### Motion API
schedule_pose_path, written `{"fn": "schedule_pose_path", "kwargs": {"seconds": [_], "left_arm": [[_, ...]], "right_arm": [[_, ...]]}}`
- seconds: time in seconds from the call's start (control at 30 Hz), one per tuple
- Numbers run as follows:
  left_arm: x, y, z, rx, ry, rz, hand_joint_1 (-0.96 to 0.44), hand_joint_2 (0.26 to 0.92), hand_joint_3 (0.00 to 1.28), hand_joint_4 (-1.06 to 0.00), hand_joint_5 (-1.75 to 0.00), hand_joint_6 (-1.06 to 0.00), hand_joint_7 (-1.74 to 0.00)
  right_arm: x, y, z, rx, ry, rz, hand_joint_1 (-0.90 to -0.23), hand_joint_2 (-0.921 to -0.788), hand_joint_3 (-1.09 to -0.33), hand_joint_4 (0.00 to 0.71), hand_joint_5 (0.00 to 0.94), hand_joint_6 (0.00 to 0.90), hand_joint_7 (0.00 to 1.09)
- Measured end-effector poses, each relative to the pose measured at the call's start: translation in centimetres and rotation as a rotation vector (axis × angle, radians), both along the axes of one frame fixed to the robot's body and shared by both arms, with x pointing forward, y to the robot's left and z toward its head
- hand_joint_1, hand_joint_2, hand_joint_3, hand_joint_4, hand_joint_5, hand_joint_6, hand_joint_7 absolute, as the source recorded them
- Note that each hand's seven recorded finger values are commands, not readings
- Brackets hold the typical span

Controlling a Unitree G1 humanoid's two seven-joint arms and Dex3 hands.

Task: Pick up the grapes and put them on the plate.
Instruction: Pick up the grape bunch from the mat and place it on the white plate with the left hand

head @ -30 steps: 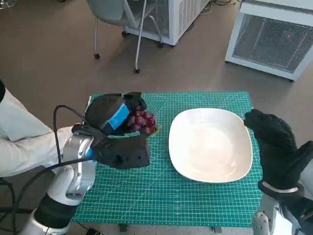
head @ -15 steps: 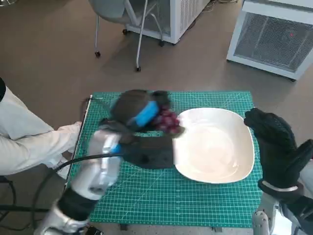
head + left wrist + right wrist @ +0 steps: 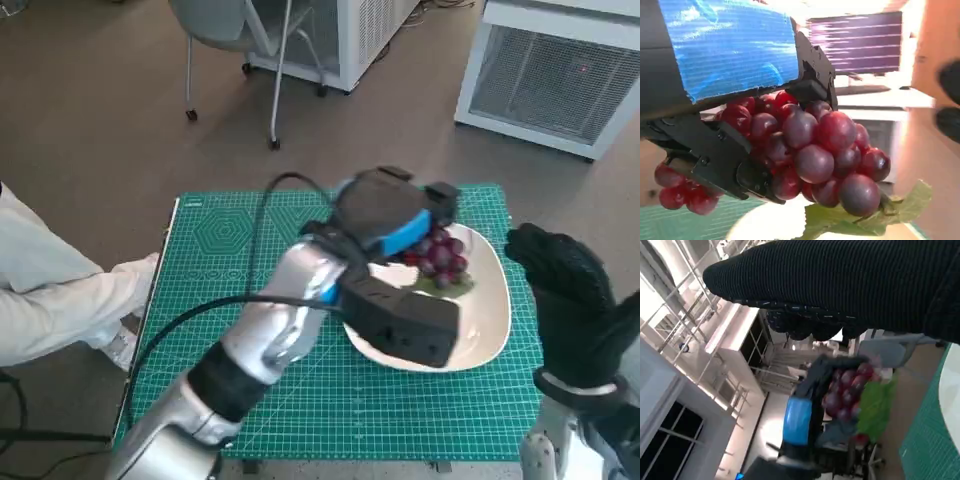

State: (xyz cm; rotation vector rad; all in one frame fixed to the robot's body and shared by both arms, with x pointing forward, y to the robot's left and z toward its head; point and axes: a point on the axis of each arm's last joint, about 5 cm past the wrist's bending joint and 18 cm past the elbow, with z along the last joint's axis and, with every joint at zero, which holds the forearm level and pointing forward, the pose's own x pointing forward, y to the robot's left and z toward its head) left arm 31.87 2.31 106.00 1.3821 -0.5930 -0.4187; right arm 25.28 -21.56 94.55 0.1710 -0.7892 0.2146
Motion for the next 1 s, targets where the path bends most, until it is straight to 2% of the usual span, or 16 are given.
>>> {"fn": "schedule_pose_path", "kwargs": {"seconds": [0.33, 0.7, 1.0], "left_arm": [[1.0, -2.0, -0.6, 0.021, 0.094, -0.005, 0.0, 0.92, 0.27, -0.42, -1.44, -0.42, -1.4], [1.3, -2.6, -2.3, 0.053, 0.202, 0.01, 0.0, 0.921, 0.29, -0.4, -1.46, -0.4, -1.43], [1.5, -2.7, -2.4, 0.066, 0.231, 0.035, 0.0, 0.921, 0.31, -0.38, -1.48, -0.38, -1.45]], "right_arm": [[-0.35, -0.3, -0.2, 0.006, -0.002, -0.022, -0.404, -0.921, -0.574, 0.545, 0.257, 0.264, 0.8], [-0.62, -0.4, -0.3, 0.015, 0.0, -0.039, -0.406, -0.921, -0.572, 0.548, 0.248, 0.27, 0.79], [-0.68, -0.3, -0.2, 0.02, -0.006, -0.044, -0.409, -0.921, -0.568, 0.552, 0.242, 0.272, 0.78]]}}
